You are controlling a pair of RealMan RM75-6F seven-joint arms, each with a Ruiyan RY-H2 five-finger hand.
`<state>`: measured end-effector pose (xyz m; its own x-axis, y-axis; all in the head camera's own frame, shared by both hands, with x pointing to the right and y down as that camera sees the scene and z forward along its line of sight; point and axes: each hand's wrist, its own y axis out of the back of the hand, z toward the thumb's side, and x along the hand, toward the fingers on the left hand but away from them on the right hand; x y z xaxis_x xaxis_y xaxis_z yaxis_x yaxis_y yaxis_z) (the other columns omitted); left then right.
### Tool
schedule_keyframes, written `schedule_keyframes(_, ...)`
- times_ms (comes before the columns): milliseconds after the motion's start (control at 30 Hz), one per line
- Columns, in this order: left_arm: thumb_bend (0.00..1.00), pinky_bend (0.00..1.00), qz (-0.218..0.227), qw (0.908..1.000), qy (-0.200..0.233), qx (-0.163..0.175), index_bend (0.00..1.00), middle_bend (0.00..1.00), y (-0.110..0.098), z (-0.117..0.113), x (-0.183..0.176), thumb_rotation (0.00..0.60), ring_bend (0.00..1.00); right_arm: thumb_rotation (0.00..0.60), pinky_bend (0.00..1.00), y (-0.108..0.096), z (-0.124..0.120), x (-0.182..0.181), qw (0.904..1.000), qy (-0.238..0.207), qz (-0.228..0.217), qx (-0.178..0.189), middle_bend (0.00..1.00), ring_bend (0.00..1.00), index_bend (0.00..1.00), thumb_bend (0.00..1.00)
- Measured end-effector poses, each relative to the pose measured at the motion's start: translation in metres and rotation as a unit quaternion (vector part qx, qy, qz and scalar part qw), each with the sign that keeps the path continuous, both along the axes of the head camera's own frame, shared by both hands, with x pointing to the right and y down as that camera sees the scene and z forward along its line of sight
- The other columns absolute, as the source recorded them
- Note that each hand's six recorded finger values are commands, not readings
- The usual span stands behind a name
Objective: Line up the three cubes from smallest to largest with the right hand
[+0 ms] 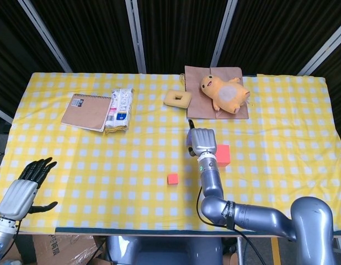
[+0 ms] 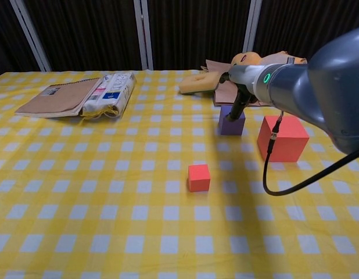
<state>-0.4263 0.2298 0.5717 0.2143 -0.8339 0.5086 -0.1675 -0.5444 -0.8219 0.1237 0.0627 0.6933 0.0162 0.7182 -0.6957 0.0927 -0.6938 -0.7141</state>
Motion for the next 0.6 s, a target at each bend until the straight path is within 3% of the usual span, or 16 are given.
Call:
schedule_keyframes(267,0.00,0.00,0.000,1.0000,-0.001,-0.005,0.00,0.00,0.000,0.001,0.000,0.600,0.00,0.600,1.00,0.000,0.021,0.005,0.9997,0.015,0.010,-0.017,0.98,1.00,0.05,0.41)
schedule_keyframes(600,0.00,0.00,0.003,1.0000,-0.001,-0.009,0.00,0.00,0.001,0.002,0.002,0.600,0.00,0.600,1.00,0.000,0.034,0.008,0.9995,0.007,0.023,-0.018,0.98,1.00,0.16,0.41)
